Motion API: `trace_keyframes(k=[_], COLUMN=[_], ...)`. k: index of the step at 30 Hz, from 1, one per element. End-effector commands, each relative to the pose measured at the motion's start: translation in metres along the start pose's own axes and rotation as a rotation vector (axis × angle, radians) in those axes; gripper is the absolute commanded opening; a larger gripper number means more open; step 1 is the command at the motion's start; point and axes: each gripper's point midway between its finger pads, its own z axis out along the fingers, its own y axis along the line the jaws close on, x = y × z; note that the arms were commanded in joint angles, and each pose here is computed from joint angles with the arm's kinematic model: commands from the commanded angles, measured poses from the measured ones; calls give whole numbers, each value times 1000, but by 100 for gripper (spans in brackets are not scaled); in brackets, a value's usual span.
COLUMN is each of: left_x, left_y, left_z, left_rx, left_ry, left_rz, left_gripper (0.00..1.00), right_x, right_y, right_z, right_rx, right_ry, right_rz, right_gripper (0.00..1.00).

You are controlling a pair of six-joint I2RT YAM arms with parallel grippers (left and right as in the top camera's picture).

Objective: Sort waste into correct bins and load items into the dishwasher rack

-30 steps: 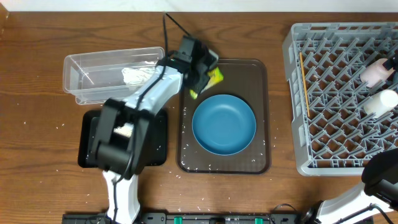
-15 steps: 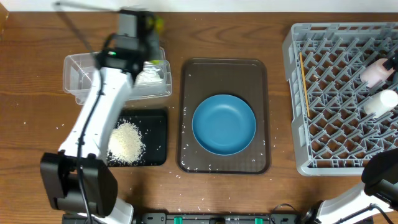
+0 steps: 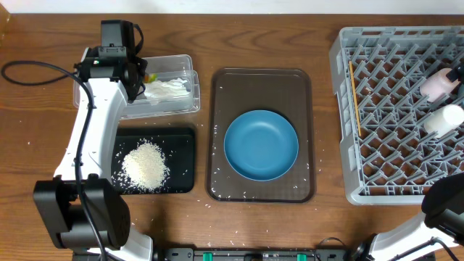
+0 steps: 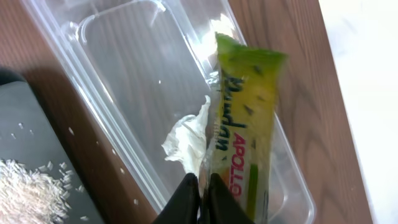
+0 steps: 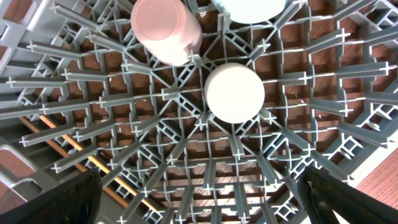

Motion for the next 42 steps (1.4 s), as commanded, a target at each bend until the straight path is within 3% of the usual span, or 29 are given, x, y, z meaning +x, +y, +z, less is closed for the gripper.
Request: trace_keyframes(k=[1,5,7,9,15,20,25,30,38,42], left_x=[-1,-1,-1,-1,-9,-59,-114,-150,-169,-172], left_y=[7,6,7,7,5,19,51,98,171,187], left_z=[6,6,6,6,-4,-35,-80,-98,-87,-88], left_rx=[-29,-25,-26,-26,-8,-9,-33,-109,-282,-325], left_ry=[-17,-18,-18,-18,-40,-212,-376,-432,-353,-347], left_rz=[-144,-147,-147,-145,-92,-91,-155,-264,-398,-425], left_gripper=[15,17,36,45,51,53,63,69,79,86], right_x=[1,0,1,0,0,0,1,1,1,1], right_y=[3,3,3,3,3,3,3,3,3,3], right_z=[0,0,0,0,0,0,0,0,0,0], right_rx=[-5,-5,-5,-5,-5,-5,-5,-5,-5,-5], right_ry=[1,1,1,1,1,1,1,1,2,2], right_rz=[8,7,7,7,8,7,7,7,7,7], right_gripper=[99,99,99,99,99,99,99,99,99,99])
